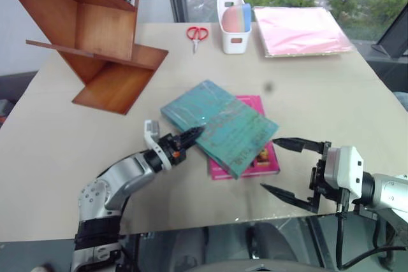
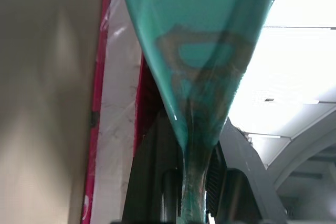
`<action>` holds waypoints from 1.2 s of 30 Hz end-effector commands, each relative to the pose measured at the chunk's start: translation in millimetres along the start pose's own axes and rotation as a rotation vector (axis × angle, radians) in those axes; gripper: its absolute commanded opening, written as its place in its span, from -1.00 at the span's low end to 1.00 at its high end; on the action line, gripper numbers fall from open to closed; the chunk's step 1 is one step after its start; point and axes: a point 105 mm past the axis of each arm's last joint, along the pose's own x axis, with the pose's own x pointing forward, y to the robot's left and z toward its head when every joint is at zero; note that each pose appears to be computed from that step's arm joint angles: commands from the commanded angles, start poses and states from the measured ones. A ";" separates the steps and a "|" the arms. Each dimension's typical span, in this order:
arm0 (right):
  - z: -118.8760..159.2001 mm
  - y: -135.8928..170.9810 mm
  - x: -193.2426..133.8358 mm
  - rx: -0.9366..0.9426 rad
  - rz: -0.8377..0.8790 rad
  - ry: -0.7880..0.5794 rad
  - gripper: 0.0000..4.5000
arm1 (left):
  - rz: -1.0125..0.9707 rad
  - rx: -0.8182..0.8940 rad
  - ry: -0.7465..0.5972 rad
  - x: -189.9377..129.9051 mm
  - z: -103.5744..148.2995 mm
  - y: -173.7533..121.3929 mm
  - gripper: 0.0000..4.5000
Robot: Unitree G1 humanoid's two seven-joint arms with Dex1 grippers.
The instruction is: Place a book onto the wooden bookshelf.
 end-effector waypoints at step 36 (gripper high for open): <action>39.6 -84.0 33.0 -0.108 -0.021 -0.237 1.00 | 0.573 2.777 0.776 -107.0 149.1 -244.5 -0.96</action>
